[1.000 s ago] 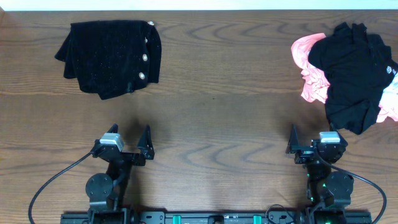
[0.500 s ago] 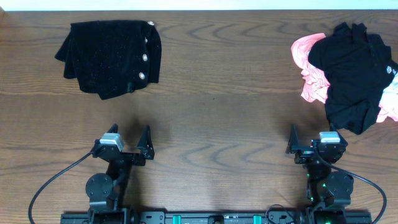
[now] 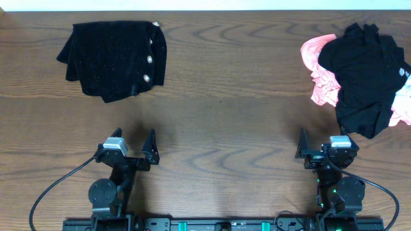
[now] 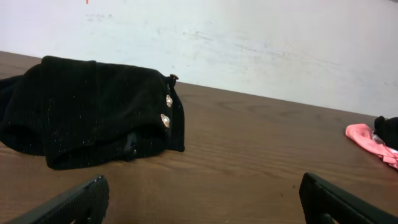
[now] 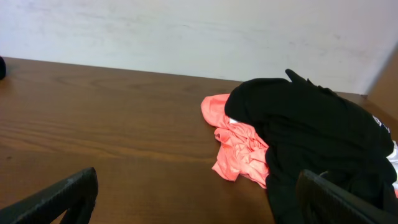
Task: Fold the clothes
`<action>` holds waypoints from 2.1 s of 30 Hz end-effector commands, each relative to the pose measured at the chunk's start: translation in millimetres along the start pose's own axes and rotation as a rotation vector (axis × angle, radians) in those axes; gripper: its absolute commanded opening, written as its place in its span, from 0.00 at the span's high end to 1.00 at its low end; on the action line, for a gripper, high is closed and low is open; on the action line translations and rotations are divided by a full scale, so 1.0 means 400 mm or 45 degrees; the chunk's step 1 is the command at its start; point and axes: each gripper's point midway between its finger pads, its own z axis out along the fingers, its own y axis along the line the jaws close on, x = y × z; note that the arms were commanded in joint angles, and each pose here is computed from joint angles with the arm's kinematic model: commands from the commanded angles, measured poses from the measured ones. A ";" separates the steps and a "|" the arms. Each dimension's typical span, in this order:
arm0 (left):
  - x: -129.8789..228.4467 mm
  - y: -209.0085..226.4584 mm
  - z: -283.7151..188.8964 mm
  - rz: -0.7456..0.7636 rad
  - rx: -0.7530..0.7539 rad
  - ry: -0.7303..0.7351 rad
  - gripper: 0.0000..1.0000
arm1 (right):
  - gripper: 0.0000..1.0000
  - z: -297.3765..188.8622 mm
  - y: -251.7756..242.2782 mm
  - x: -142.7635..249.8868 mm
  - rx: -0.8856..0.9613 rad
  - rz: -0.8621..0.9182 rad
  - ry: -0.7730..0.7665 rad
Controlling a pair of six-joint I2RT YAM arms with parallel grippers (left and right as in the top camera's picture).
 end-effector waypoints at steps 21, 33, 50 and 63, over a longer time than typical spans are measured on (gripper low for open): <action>0.016 -0.003 0.002 0.028 0.016 0.018 0.02 | 0.01 -0.002 -0.032 -0.011 0.087 -0.026 -0.024; -0.049 -0.036 -0.003 -0.007 0.095 -0.107 0.02 | 0.01 -0.017 0.042 -0.123 -0.139 -0.001 -0.252; -0.202 -0.104 0.086 -0.145 0.112 0.387 0.02 | 0.01 0.074 0.061 -0.344 -0.251 0.086 -0.039; -0.223 -0.213 0.227 0.007 0.296 1.063 0.02 | 0.01 0.325 0.127 -0.380 -0.464 0.209 0.697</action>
